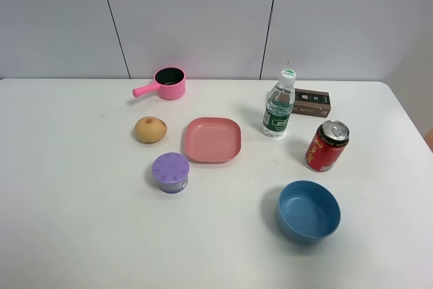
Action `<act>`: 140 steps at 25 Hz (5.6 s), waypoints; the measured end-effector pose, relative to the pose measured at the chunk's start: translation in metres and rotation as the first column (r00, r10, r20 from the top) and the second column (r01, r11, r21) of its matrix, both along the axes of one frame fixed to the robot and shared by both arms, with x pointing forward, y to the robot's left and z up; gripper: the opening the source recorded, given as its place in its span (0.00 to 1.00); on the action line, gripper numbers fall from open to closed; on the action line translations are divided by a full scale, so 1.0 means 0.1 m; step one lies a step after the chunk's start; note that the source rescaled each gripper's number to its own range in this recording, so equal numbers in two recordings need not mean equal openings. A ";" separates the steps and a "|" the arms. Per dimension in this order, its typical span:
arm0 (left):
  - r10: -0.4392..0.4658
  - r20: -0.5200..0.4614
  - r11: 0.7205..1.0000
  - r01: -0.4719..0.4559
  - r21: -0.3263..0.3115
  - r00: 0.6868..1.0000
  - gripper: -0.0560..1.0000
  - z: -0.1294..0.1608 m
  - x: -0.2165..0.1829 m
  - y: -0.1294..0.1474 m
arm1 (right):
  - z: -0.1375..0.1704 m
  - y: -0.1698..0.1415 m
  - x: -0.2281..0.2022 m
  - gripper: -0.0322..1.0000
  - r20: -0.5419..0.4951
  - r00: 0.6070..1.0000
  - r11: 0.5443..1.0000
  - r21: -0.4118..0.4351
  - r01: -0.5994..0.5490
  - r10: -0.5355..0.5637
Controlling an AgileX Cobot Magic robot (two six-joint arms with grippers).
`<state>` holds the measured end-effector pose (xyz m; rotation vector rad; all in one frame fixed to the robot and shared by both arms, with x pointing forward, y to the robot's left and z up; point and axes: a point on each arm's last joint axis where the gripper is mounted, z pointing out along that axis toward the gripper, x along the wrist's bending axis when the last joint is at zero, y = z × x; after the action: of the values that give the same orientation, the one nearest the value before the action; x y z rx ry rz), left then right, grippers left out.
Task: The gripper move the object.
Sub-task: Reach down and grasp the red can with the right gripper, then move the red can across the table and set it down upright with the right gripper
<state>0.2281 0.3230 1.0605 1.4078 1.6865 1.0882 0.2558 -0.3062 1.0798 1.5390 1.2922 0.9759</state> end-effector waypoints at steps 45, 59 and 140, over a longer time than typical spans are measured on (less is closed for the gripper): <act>0.000 0.000 1.000 0.000 0.000 1.000 1.00 0.00 0.00 0.00 | -0.34 -0.04 2.16 1.00 -0.595 0.792 0.990 0.112 -0.089 0.139; 0.000 0.000 1.000 0.000 0.000 1.000 1.00 0.00 0.00 0.00 | -0.04 0.26 2.70 1.00 -0.758 0.609 0.972 0.189 -0.141 0.235; 0.001 0.000 1.000 -0.001 0.001 1.000 1.00 0.00 0.00 0.00 | 0.52 2.12 2.96 0.79 -0.713 0.493 0.828 0.224 -0.513 0.498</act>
<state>0.2281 0.3230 1.0605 1.4079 1.6867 1.0892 0.5520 -0.0937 1.1314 1.6365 2.4674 0.6350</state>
